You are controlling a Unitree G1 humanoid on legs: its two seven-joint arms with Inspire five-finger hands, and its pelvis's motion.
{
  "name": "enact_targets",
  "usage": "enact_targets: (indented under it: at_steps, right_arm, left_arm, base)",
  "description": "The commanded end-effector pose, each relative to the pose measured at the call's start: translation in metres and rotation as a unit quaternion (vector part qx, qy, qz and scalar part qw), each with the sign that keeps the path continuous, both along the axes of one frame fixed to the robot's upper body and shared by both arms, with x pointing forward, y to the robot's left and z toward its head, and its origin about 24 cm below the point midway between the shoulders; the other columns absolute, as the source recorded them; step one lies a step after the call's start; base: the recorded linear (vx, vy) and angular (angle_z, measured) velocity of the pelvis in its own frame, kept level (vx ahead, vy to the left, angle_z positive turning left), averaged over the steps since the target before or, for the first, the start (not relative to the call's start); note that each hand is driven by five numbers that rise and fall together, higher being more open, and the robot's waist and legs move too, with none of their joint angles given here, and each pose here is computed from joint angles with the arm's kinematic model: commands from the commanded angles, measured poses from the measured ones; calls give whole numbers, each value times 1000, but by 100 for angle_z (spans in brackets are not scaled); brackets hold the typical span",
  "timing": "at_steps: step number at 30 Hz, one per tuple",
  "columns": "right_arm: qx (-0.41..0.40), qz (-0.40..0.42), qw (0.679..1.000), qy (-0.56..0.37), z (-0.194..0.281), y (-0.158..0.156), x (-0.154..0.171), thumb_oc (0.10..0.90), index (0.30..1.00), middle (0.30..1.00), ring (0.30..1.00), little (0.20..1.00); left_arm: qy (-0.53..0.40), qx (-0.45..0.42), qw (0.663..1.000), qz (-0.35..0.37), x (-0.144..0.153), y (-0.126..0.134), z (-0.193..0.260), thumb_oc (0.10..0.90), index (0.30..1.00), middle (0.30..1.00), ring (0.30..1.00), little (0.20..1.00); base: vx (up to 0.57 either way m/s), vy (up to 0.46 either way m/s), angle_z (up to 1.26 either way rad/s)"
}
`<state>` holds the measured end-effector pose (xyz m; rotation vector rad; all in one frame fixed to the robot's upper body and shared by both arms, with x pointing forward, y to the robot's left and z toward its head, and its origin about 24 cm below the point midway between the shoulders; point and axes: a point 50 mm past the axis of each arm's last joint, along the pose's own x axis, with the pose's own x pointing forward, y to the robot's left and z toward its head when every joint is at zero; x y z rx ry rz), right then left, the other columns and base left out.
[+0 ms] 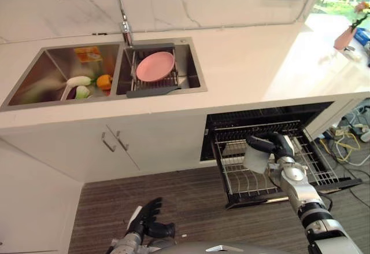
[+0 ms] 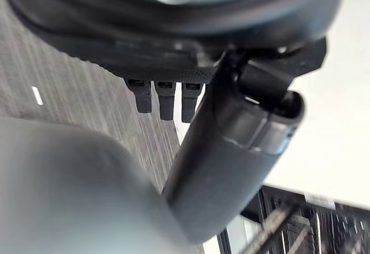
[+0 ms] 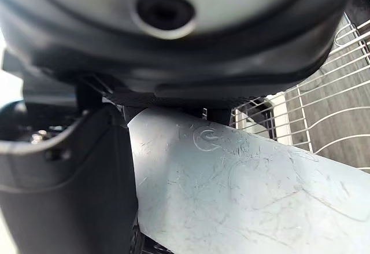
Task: Place the dishes in the dishwasher.
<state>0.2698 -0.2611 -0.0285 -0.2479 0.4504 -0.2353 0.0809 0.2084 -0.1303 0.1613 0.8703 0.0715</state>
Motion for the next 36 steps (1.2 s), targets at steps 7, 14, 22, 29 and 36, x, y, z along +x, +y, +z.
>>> enact_targets:
  at_steps: [7,14,22,29,36]
  right_arm:
    - [-89,70,991,-69,48,2,47,400,300,300,300,300]
    - [-79,68,995,3,19,1,40,400,300,300,300,300]
    - [-73,58,995,32,6,1,35,400,300,300,300,300]
    - [-67,56,995,38,3,-1,34,400,300,300,300,300]
    - [-47,53,997,17,11,3,41,800,900,900,900,900]
  left_arm:
    - [48,99,989,-103,-5,24,-10,800,900,900,900,900]
    - [124,79,986,-84,-25,11,-30,800,900,900,900,900]
    - [90,75,987,-109,-10,-4,-27,800,900,900,900,900]
    - [98,76,985,-117,-14,-4,-29,800,900,900,900,900]
    - [120,79,985,-95,-27,3,-31,800,900,900,900,900]
  base:
    - [-12,7,16]
    - [-5,-1,4]
    - [-25,-3,1]
    - [-29,3,7]
    - [0,2,-1]
